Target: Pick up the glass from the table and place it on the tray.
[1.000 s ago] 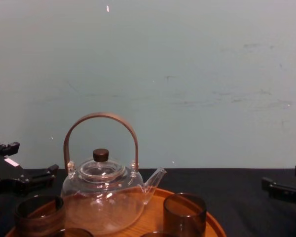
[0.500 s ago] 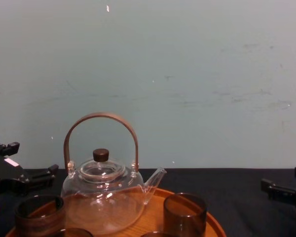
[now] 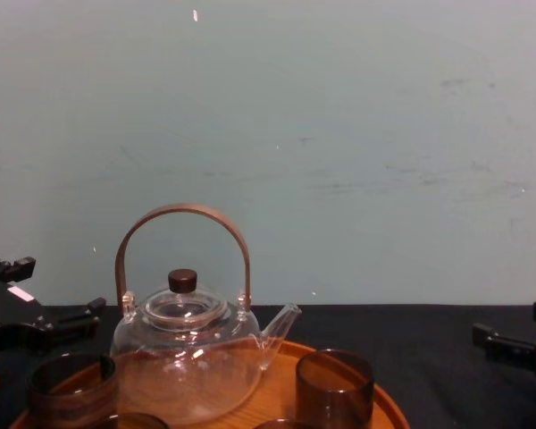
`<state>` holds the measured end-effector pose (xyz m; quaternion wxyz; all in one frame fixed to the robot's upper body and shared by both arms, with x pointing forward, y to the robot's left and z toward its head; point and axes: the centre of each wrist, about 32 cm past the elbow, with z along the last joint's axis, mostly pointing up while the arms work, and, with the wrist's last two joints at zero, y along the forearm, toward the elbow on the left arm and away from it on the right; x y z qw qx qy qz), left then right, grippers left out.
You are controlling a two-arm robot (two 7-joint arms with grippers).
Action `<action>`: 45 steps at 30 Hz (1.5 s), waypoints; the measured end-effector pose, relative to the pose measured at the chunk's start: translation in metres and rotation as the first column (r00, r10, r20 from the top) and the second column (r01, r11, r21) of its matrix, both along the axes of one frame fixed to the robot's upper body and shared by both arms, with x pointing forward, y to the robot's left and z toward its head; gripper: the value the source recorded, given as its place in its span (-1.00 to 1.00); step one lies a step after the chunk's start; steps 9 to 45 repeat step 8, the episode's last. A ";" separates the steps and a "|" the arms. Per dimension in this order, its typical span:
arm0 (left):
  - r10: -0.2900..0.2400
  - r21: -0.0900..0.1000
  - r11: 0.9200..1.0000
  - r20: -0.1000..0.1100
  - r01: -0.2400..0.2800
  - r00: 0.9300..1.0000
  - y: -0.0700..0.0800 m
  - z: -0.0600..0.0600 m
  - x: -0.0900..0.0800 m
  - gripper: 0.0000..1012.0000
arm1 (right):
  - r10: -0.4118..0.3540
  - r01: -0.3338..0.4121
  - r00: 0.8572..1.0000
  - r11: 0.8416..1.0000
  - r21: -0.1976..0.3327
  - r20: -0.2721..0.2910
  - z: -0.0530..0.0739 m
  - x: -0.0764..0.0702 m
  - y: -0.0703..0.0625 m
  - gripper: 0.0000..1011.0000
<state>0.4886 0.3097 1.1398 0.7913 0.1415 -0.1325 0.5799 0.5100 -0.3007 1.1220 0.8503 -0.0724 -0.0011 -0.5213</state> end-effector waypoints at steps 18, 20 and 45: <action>0.000 0.000 1.000 0.000 0.000 1.000 0.000 0.000 0.000 0.98 | 0.000 0.000 1.000 1.000 0.000 0.000 0.000 0.000 0.000 0.98; 0.000 0.000 1.000 0.000 0.000 1.000 0.000 0.000 0.000 0.98 | 0.000 0.000 1.000 1.000 0.000 0.000 0.000 0.000 0.000 0.98; 0.000 0.000 1.000 0.000 0.000 1.000 0.000 0.000 0.000 0.98 | 0.000 0.000 1.000 1.000 0.000 0.000 0.000 0.000 0.000 0.98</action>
